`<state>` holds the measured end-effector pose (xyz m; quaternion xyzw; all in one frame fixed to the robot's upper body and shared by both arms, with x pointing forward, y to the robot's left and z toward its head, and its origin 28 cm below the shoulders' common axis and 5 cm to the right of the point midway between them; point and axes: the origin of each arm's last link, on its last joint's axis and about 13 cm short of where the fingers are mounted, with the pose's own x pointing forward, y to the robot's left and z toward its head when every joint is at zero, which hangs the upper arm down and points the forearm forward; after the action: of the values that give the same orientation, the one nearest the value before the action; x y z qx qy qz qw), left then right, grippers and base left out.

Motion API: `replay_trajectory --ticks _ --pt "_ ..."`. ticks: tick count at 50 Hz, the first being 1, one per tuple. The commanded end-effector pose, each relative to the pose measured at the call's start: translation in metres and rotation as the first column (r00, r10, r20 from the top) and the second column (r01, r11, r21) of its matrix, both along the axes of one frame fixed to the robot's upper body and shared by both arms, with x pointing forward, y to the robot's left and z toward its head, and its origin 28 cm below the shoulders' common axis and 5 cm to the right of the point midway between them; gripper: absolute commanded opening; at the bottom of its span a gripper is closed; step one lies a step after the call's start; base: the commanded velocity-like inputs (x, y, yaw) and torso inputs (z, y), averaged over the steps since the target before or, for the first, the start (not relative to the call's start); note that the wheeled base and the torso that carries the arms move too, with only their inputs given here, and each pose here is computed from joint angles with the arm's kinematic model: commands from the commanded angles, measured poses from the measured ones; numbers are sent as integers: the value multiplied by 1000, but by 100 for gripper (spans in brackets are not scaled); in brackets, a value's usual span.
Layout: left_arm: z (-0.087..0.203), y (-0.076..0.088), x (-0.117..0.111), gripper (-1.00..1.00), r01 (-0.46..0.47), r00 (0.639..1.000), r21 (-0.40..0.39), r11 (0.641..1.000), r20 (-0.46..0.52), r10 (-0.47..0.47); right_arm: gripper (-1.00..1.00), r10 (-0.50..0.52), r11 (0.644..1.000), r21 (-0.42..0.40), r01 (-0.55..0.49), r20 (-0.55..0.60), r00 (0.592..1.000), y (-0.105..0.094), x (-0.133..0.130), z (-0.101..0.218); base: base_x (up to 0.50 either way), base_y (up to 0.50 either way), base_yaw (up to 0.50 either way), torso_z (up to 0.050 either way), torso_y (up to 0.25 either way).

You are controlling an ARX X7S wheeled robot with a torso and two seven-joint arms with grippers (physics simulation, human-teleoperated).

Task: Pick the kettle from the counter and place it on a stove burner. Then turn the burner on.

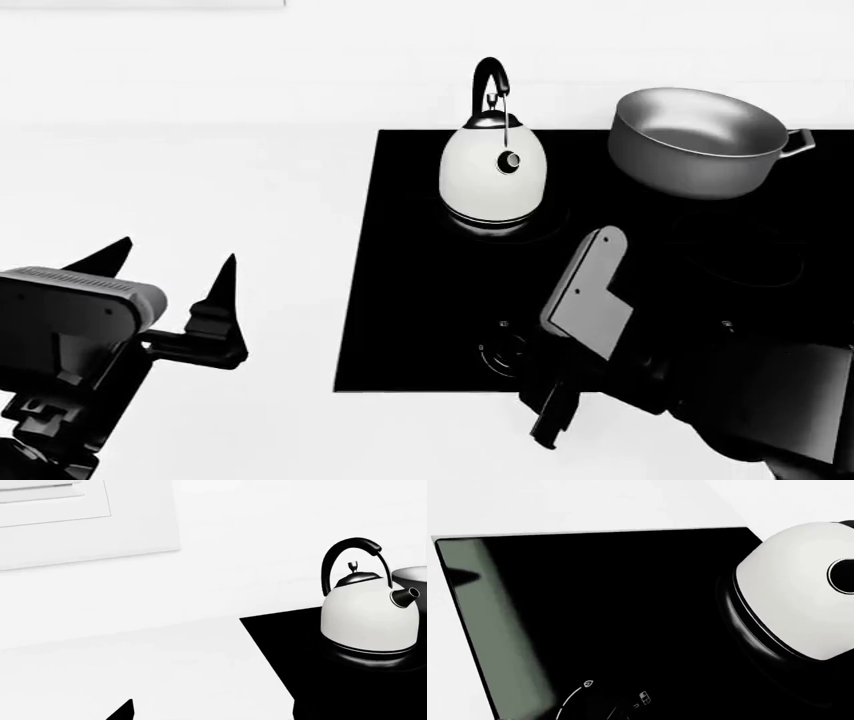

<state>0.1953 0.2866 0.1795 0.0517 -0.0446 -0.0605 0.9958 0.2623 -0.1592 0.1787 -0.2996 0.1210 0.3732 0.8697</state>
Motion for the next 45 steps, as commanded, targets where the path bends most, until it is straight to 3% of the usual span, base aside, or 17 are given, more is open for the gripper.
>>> replay_trajectory --ticks 1,14,26,45 --pt "1 0 -1 100 2 1000 -1 1000 3 -2 100 -196 976 -84 200 47 979 -29 13 -12 0 0 0 0 0" --pt "3 0 -2 100 9 1000 -6 1000 17 -9 100 -190 981 1 192 152 970 -28 -3 21 1 0 0 0 0" --pt "5 0 -9 100 12 999 -14 1000 39 -11 100 -199 979 109 175 267 943 -29 -36 64 0 -1 -1 0 0" --pt "9 0 -26 100 22 997 -16 1000 72 -21 100 -248 965 161 207 300 921 -35 -92 71 0 0 0 0 0"
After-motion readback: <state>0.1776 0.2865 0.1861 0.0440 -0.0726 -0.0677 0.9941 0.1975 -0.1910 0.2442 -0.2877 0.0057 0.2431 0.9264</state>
